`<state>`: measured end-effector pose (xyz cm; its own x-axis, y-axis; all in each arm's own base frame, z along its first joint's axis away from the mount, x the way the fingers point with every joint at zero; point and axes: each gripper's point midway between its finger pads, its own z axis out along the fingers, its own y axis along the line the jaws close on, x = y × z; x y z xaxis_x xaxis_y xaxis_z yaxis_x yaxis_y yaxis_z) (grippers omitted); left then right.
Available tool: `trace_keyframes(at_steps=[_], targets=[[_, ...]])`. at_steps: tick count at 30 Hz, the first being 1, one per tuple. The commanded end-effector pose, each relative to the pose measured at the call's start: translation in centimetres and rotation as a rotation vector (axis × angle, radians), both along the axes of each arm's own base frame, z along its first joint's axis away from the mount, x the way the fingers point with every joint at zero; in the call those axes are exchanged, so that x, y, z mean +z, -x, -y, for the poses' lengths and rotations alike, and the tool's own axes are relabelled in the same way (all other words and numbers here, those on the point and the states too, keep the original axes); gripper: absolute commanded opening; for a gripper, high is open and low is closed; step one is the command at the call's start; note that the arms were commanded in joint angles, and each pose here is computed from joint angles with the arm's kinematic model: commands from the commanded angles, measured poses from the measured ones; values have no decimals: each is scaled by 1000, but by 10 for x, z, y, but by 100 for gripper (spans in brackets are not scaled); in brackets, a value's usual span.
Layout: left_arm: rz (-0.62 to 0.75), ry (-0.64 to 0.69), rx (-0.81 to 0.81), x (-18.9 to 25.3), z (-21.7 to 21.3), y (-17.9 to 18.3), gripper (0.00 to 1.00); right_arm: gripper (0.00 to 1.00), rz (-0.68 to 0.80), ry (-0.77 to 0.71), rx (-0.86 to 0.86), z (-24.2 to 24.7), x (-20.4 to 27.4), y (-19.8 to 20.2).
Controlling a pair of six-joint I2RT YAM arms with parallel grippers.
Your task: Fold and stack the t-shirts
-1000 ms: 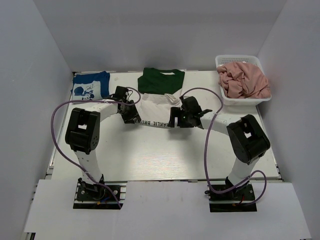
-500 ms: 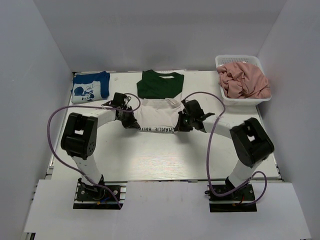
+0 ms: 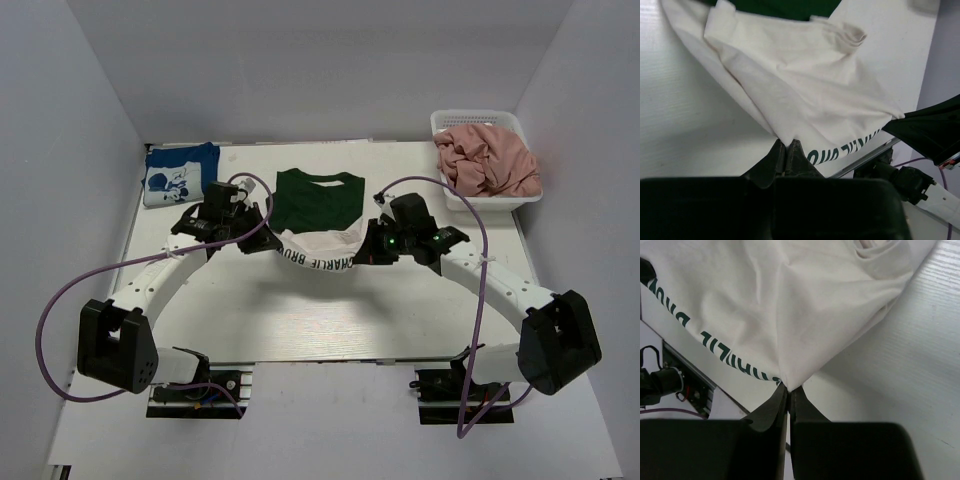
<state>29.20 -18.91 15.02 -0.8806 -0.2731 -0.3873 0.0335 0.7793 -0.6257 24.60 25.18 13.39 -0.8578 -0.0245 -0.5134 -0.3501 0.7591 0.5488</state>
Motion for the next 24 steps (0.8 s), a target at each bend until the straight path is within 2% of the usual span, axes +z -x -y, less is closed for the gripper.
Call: trace_keyframes(at_steps=[1, 4, 8, 15, 16, 17, 19, 20, 21, 23, 24], targets=[[93, 22, 26, 43, 1, -13, 0, 0, 57, -57, 34, -7, 47, -9], [165, 35, 68, 67, 2, -32, 0, 0, 77, -64, 11, -7, 61, -27], [213, -34, 217, 91, -18, -70, 0, 0, 64, -75, -27, -5, 66, -56], [201, -135, 312, 89, -26, -143, 0, 0, 53, -74, -107, 2, 65, -125], [225, -125, 324, 100, -27, -156, 0, 0, 38, -80, -90, -5, 59, -138], [178, -154, 325, 77, -25, -168, 0, 0, 32, -80, -108, 0, 57, -148], [187, -158, 331, 78, -25, -189, 0, 0, 0, -85, -112, -4, 44, -165], [148, -182, 332, 53, -24, -203, 0, 0, 7, -90, -133, 2, 42, -175], [163, -168, 339, 61, -25, -217, 0, 0, 10, -104, -138, 0, 39, -187], [156, -171, 348, 49, -25, -236, 0, 0, 27, -114, -166, 3, 32, -209], [119, -187, 340, 22, -26, -249, 0, 0, 35, -112, -192, 11, 29, -222]])
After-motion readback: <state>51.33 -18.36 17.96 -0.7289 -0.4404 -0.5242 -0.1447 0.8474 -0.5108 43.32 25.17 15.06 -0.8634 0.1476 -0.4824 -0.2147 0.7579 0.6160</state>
